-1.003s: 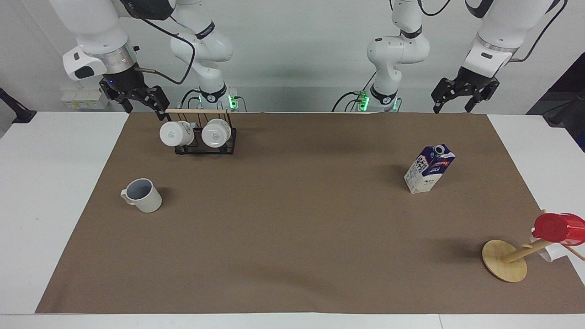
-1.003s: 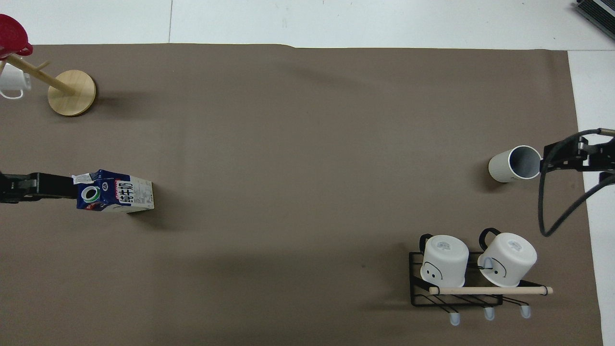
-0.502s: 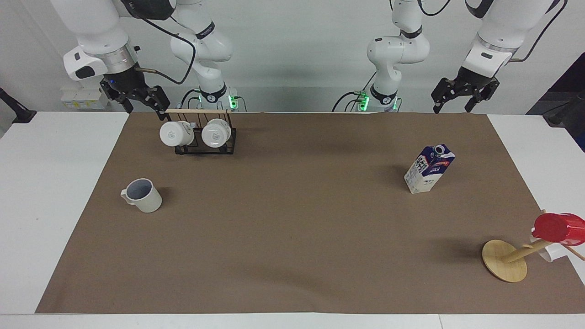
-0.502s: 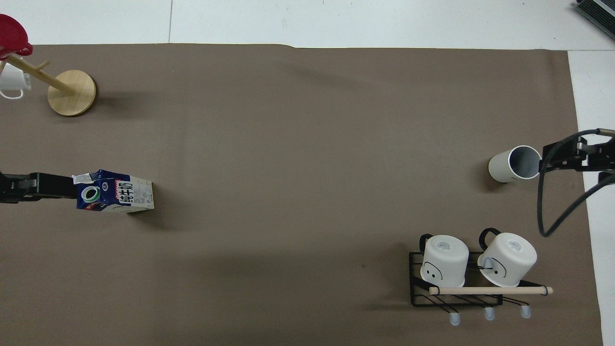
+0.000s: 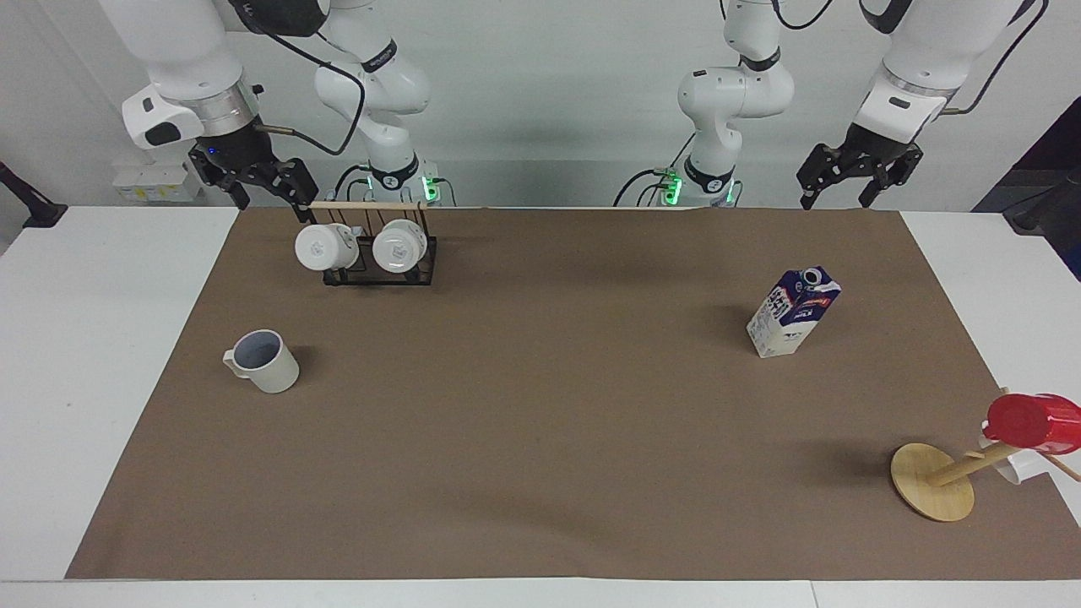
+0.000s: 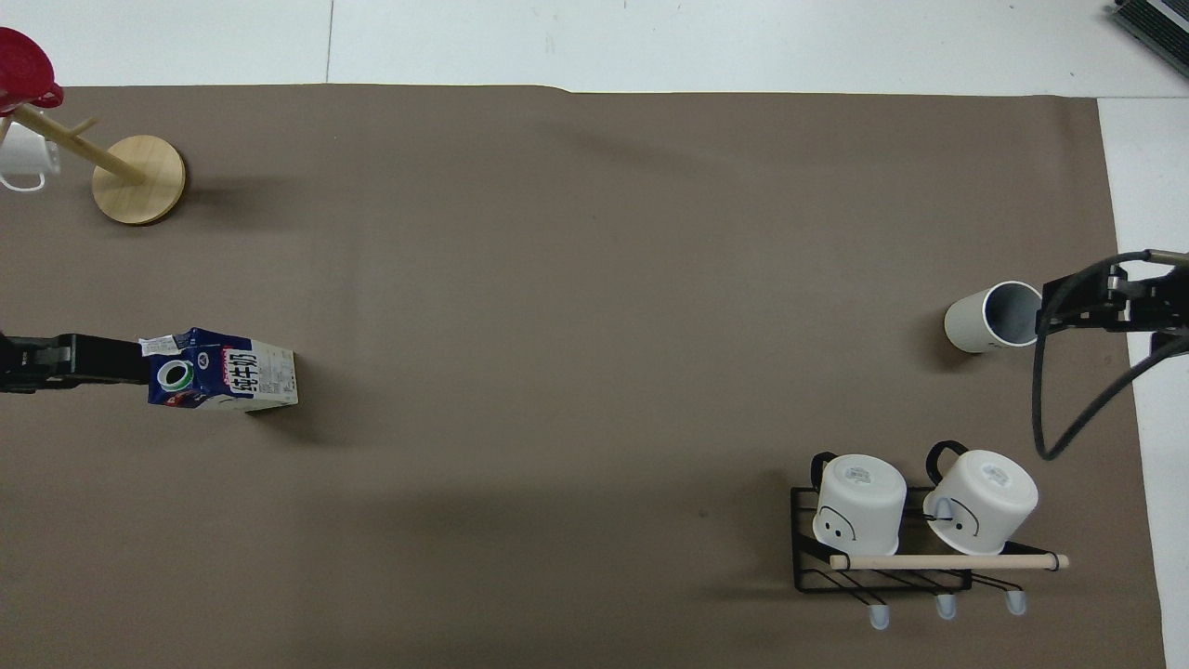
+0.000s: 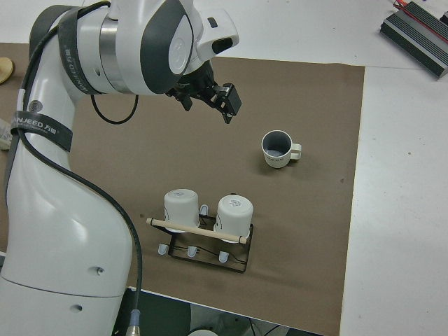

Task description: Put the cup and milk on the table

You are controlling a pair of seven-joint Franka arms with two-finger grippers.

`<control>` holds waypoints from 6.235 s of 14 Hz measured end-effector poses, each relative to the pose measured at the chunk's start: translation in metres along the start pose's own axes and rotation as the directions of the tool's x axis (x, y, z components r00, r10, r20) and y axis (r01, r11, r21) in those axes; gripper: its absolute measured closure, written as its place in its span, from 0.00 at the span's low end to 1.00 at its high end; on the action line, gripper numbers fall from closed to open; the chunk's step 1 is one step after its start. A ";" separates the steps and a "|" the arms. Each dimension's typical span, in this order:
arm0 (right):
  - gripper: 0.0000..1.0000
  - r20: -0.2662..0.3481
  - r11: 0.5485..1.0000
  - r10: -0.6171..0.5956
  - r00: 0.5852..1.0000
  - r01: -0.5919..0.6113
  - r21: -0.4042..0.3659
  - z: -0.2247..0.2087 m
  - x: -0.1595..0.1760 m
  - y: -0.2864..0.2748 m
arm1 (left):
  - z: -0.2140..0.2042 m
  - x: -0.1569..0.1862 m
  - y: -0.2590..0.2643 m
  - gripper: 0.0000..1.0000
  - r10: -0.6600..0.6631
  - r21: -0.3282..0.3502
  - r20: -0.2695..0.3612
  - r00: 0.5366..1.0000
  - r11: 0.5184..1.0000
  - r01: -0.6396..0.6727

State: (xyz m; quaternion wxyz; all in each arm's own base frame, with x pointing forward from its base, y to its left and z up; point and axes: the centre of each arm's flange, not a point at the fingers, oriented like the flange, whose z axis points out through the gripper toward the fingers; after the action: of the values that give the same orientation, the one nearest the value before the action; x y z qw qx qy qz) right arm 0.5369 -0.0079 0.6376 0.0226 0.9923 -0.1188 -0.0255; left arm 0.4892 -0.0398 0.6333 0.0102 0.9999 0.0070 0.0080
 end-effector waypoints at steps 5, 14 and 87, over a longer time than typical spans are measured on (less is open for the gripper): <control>0.00 0.000 1.000 -0.001 1.000 0.001 0.000 0.000 0.000 -0.001 | 0.000 0.000 0.000 0.00 0.000 0.000 0.000 1.000 1.000 0.000; 0.00 0.001 1.000 -0.002 1.000 0.002 0.004 0.000 0.000 -0.001 | 0.000 0.000 0.000 0.00 0.000 0.000 0.000 1.000 1.000 0.000; 0.96 -0.213 0.975 -0.182 0.960 0.204 0.086 0.158 0.005 -0.224 | 0.000 0.000 0.000 0.00 0.000 0.000 0.000 1.000 1.000 0.000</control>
State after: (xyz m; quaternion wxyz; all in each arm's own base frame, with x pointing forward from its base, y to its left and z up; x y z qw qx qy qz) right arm 0.5854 0.2025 0.4684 -0.0213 0.9963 -0.0195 0.0806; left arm 0.4892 -0.0398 0.6333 0.0102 0.9999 0.0070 0.0079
